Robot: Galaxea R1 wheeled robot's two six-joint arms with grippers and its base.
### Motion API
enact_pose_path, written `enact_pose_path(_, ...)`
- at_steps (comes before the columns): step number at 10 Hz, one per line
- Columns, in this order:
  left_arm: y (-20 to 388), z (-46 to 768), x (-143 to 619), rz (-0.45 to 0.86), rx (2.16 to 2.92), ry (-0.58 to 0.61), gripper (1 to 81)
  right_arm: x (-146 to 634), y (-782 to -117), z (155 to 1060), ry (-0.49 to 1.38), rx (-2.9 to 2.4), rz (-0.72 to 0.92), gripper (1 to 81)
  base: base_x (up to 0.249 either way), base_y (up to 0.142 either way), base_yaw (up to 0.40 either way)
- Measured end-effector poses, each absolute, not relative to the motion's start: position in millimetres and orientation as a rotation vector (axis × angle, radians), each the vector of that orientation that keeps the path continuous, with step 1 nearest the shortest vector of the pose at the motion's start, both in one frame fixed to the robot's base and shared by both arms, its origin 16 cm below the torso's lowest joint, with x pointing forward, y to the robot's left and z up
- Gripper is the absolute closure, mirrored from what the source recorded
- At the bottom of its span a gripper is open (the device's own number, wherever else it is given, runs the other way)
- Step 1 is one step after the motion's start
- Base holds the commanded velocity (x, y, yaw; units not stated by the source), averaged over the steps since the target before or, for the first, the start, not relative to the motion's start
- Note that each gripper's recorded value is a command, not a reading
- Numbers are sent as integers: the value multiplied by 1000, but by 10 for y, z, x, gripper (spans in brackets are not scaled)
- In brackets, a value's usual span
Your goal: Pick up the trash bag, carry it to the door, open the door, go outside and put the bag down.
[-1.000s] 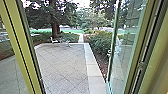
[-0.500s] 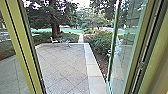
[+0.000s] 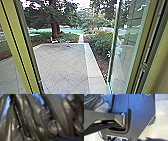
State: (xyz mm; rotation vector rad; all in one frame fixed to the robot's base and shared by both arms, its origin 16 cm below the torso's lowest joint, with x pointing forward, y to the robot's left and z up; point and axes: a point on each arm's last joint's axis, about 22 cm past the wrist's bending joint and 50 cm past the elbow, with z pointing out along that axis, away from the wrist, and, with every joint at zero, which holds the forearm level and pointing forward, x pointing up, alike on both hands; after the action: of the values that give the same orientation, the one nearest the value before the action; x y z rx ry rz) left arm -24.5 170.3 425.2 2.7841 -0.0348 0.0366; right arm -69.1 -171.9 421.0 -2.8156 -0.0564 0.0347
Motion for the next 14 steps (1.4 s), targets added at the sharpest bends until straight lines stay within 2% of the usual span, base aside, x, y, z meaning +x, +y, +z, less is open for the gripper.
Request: enact_pose_path(14,1726,4249,-185,49,2789,-37,811,-631,-1720,4207,-57,-2817,17,10,101,0,0)
